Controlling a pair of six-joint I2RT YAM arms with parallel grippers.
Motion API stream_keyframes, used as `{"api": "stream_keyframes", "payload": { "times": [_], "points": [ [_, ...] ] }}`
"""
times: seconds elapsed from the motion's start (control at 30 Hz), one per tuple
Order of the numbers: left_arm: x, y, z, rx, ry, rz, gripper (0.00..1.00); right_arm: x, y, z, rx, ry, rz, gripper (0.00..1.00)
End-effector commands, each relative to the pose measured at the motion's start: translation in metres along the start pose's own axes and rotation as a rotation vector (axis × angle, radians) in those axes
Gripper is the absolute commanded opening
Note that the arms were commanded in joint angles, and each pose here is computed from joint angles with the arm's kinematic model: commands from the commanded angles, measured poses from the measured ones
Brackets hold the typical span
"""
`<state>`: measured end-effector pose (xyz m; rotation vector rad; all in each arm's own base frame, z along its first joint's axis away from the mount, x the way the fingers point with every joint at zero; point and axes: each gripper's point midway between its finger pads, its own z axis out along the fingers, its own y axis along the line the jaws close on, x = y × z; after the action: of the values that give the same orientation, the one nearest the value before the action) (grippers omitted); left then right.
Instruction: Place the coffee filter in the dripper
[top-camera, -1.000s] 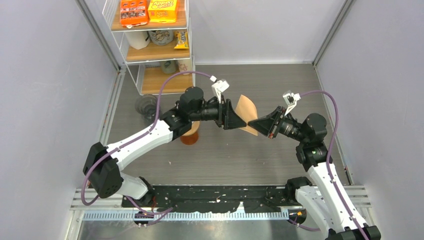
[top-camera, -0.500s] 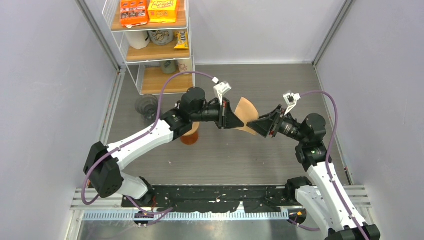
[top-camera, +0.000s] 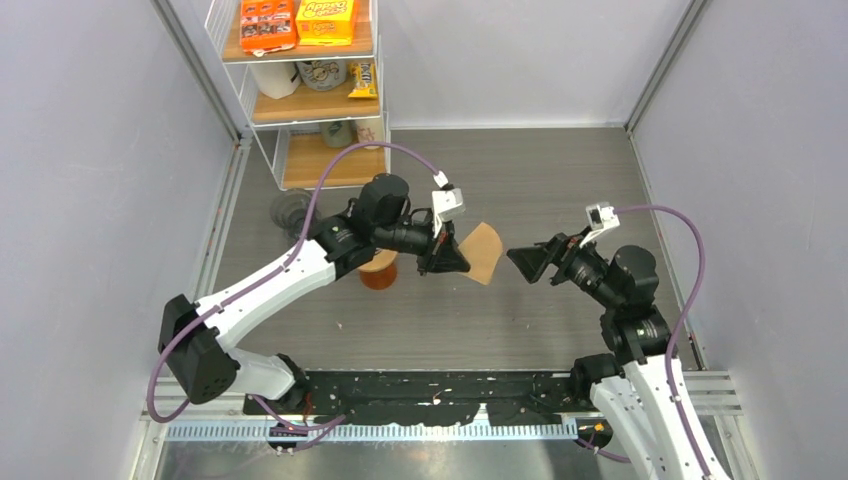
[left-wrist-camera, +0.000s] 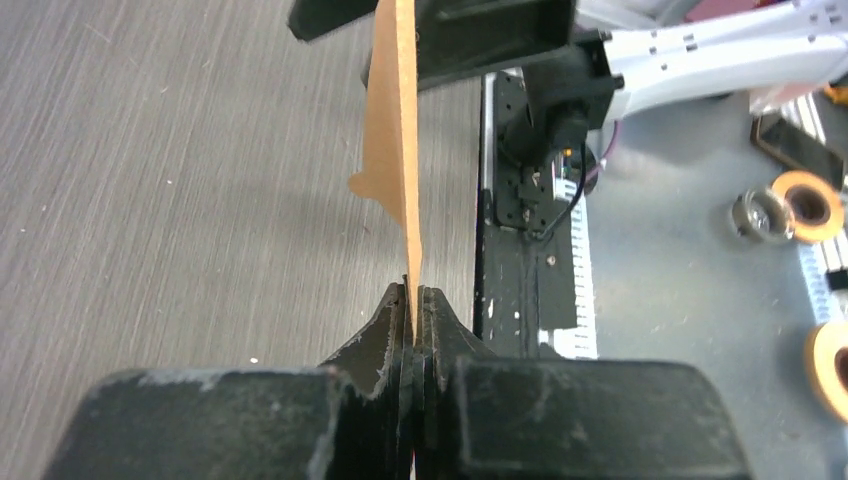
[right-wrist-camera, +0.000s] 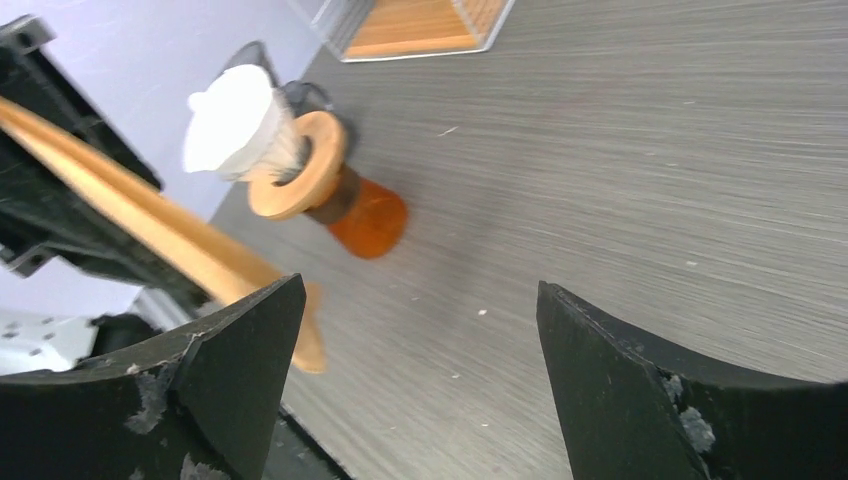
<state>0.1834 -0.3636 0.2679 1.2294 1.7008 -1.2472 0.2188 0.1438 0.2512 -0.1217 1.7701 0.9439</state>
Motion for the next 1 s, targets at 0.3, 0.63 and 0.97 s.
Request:
{"api": "stream_keyframes", "payload": {
  "times": [0.3, 0.63, 0.97],
  "points": [
    [-0.004, -0.032, -0.015, 0.202, 0.051, 0.272, 0.00, -0.006, 0.005, -0.011, -0.032, -0.082, -0.155, 0.93],
    [-0.006, -0.021, -0.009, 0.155, 0.063, 0.247, 0.00, 0.011, 0.037, -0.006, -0.279, -0.018, -0.155, 0.93],
    [-0.015, -0.008, -0.006, 0.066, 0.026, 0.213, 0.00, 0.020, 0.052, -0.014, -0.359, 0.006, -0.162, 0.93]
  ]
}}
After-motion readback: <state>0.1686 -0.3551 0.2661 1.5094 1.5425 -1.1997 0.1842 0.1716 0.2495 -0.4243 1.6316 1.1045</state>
